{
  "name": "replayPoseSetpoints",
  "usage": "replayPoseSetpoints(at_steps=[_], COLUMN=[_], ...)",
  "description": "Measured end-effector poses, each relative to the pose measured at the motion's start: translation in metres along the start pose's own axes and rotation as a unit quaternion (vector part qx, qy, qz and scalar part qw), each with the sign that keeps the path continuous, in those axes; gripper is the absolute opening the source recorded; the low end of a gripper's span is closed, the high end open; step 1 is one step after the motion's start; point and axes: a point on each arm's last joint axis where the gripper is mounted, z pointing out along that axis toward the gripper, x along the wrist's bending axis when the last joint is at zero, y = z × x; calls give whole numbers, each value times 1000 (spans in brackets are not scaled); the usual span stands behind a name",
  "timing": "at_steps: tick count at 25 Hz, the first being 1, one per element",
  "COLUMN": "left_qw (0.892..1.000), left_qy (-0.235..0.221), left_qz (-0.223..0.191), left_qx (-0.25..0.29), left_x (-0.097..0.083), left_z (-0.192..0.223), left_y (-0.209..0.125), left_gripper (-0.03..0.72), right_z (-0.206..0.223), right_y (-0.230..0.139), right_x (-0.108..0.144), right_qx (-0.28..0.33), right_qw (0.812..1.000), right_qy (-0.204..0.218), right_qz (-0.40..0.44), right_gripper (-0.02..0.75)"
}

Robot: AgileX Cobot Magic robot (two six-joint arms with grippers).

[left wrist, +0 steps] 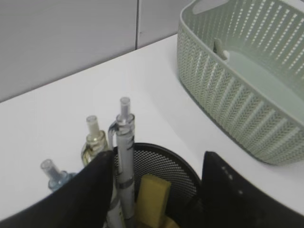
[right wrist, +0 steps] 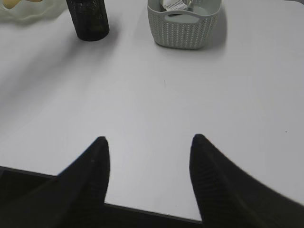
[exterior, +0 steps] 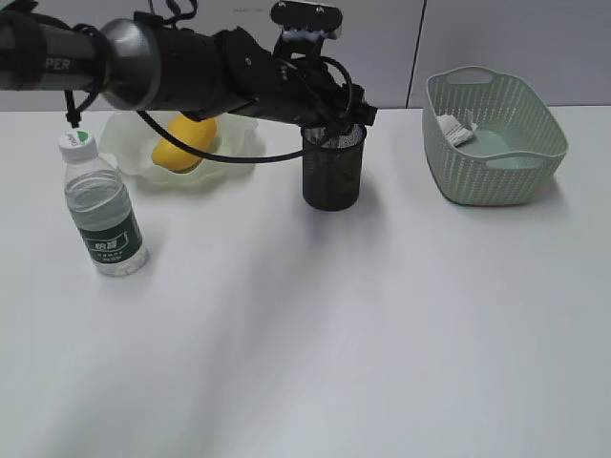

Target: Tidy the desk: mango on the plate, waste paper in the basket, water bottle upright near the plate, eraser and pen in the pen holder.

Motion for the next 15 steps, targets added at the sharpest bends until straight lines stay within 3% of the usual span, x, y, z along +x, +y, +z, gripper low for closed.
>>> replayPoseSetpoints(at_steps=[6,15], left_qw=[999,994], left_qy=[-19,-100], left_qz=[6,31], left_qx=[-32,24], left_x=[-14,-36], left_z=[-33,-101], left_y=[36,71], left_gripper=[454,449], right_z=[0,0], right_y=[0,0], right_x=[0,0], right_qx=[0,0], right_qw=[1000,1000], right_qy=[0,0], right_qz=[0,0], right_gripper=[435,435])
